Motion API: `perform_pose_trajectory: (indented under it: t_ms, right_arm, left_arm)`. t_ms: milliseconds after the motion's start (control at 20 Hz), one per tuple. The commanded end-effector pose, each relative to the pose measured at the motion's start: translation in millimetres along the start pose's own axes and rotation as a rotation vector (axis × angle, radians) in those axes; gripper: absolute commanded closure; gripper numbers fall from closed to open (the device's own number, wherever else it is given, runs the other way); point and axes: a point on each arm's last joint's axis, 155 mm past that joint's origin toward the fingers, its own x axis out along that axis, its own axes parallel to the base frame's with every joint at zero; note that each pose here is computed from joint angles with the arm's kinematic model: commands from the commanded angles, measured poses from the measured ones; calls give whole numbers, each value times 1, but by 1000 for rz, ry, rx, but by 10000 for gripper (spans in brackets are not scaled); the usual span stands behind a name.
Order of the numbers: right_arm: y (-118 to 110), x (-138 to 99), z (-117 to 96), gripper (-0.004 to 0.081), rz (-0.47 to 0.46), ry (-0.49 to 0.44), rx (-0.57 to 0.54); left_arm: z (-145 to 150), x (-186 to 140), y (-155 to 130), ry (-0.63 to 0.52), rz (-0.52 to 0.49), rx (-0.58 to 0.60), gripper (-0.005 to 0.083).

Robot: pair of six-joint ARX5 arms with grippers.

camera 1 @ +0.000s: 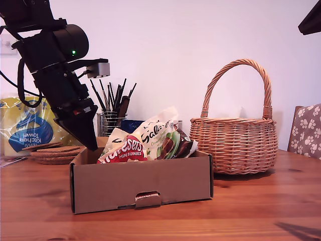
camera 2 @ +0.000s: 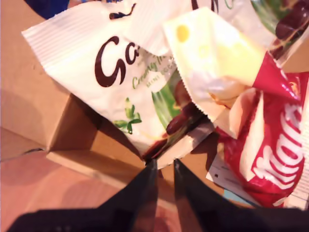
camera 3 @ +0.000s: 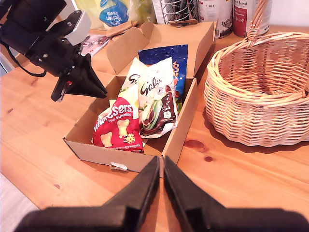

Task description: Move the bags of Easter eggs from the cardboard box on the left into the woven basket on the right side.

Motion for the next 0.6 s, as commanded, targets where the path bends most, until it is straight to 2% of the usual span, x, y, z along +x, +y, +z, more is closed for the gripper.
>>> perform_pose_trajectory:
  t_ms: [0,250,500,550]
  right_arm:
    - [-3,3,-9,771,-4,20,13]
    - [-3,3,-10,771,-4,24,14]
    - [-3,3,-10,771,-4,24,14]
    - [-3,3,-10,771,-4,25,14]
  left_arm:
    - [-2,0,-6,-4,-19,-8,697]
    - [23,-23,-15,-93,-51,-27,697]
    - [39,-51,-36,-157,-91,8,695]
    - [40,-53,-43,-162,-125,19,652]
